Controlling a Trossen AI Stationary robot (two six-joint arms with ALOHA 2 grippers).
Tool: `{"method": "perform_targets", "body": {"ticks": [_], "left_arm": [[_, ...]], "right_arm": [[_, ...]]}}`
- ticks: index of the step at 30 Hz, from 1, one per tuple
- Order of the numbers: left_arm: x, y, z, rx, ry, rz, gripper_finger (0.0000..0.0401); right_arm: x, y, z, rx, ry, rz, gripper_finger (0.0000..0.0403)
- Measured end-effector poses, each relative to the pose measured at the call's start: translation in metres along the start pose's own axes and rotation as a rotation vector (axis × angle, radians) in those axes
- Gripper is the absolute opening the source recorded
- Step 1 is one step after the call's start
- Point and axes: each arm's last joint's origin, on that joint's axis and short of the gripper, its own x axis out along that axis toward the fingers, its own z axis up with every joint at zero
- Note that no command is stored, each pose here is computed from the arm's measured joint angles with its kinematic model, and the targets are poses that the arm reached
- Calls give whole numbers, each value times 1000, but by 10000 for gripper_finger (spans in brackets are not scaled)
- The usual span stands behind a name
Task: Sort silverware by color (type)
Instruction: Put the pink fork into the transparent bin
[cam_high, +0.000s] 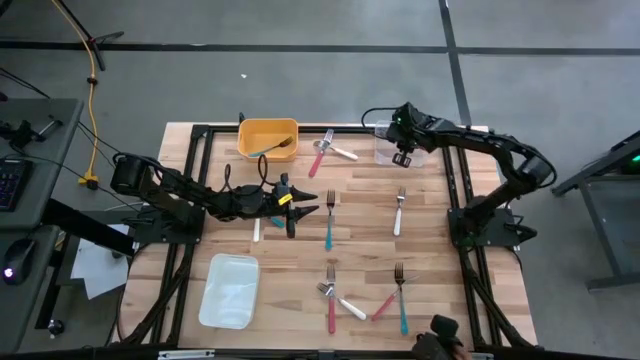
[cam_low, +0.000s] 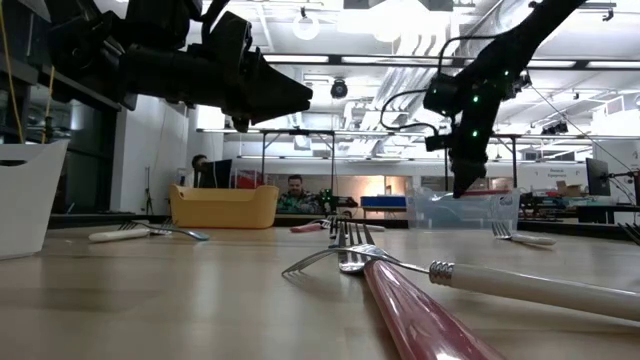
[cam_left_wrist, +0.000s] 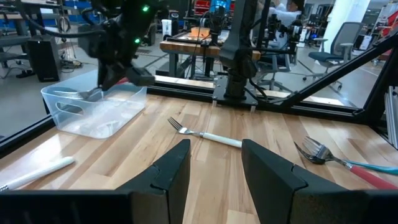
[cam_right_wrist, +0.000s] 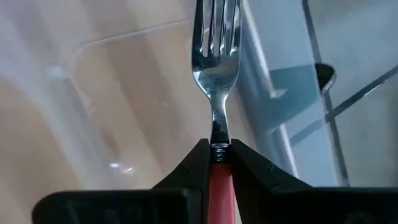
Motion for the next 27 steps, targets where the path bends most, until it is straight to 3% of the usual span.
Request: {"method": "perform_targets", "body": {"ticks": [16, 22, 27], "left_arm": [[0, 0, 0, 0, 0, 0, 138], [0, 0, 0, 1, 0, 0, 138], [0, 2, 0, 0, 0, 6, 138]], "right_arm": [[28, 1, -2, 26, 2, 91, 46], [29, 1, -1, 41, 15, 58, 82], [11, -5, 6, 54, -58, -15, 113]]}}
